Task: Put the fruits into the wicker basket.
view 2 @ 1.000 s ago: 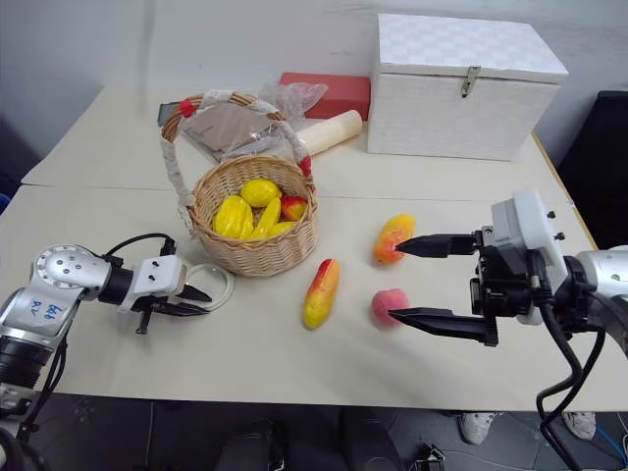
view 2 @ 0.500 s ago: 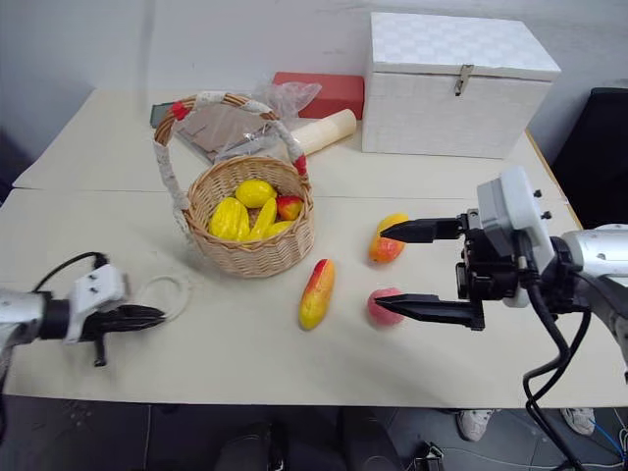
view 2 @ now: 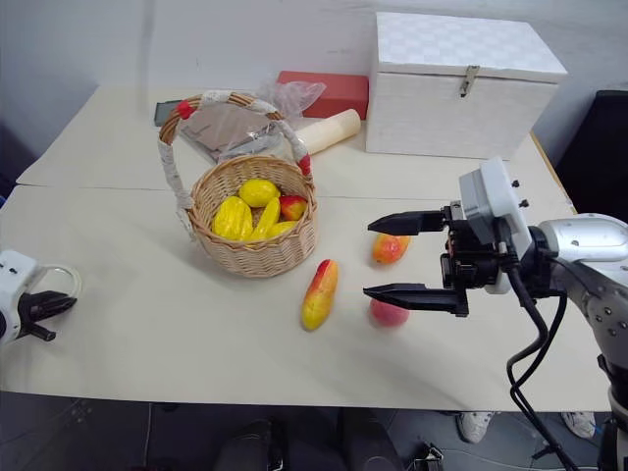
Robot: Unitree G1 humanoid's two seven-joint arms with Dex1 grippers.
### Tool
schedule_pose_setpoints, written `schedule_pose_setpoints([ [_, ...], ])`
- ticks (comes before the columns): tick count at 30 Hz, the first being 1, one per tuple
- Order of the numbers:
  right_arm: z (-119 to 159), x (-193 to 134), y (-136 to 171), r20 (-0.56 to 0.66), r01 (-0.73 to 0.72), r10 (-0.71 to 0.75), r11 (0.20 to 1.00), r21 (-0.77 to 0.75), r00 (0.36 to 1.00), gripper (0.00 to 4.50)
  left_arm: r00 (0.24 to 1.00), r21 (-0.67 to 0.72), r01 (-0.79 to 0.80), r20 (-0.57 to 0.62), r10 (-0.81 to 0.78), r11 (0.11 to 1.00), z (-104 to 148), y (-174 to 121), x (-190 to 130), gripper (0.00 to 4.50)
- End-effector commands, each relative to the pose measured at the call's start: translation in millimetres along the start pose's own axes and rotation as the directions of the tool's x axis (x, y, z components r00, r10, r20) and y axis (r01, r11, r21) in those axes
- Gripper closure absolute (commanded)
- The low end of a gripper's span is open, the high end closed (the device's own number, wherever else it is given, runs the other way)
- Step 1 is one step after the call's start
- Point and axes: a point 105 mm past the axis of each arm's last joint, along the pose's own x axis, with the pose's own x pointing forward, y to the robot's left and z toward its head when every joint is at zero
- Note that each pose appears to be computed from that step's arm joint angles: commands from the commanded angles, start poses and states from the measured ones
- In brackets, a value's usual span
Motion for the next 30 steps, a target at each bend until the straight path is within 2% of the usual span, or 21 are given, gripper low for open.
schedule_pose_setpoints([
  [1,7.5,0.4,0.6,0.018,-0.011,0.011,0.999,-0.044,1.000,0.00,0.998,-0.036,0.003,0.061,-0.001,0.999,15.8,3.7,-12.2,2.13],
  [4,7.4,-0.7,0.0,0.013,-0.005,0.006,0.999,-0.045,1.000,0.00,0.987,-0.045,0.080,0.146,-0.073,0.996,39.4,-2.5,-25.1,1.26],
  [7,7.0,-3.0,-0.1,0.005,0.002,-0.002,0.999,-0.042,1.000,0.00,0.939,0.003,0.225,0.266,-0.218,0.974,75.2,-16.8,-50.2,0.32],
  [9,6.0,-5.6,0.6,-0.004,0.013,-0.013,0.999,-0.045,1.000,0.00,0.859,0.067,0.382,0.341,-0.381,0.922,105.7,-42.5,-74.2,0.32],
  [11,-0.8,-6.4,-1.8,-0.047,0.045,-0.050,0.993,-0.110,0.998,0.00,0.749,0.168,0.540,0.351,-0.562,0.825,129.2,-80.1,-95.5,0.32],
  [14,-16.0,-4.3,-6.5,-0.132,0.061,-0.091,0.976,-0.210,0.987,0.00,0.664,0.299,0.619,0.296,-0.687,0.727,138.1,-115.0,-108.9,0.32],
  [17,-29.5,8.2,-11.1,-0.178,0.035,-0.090,0.956,-0.292,0.980,0.00,0.470,0.491,0.720,0.174,-0.865,0.490,140.2,-164.1,-130.6,0.32],
  [18,-34.2,13.1,-11.5,-0.198,0.010,-0.078,0.946,-0.324,0.977,0.00,0.439,0.521,0.729,0.143,-0.887,0.445,140.4,-172.2,-131.9,0.32],
  [26,-69.7,52.0,-19.5,-0.327,-0.197,0.018,0.828,-0.525,0.945,0.00,0.396,0.624,0.725,-0.030,-0.918,0.292,136.5,-183.5,-119.4,0.32],
  [30,-89.1,73.1,-18.5,-0.392,-0.310,0.086,0.772,-0.555,0.916,0.00,0.384,0.645,0.714,-0.036,-0.923,0.272,140.0,-183.9,-118.5,0.32],
])
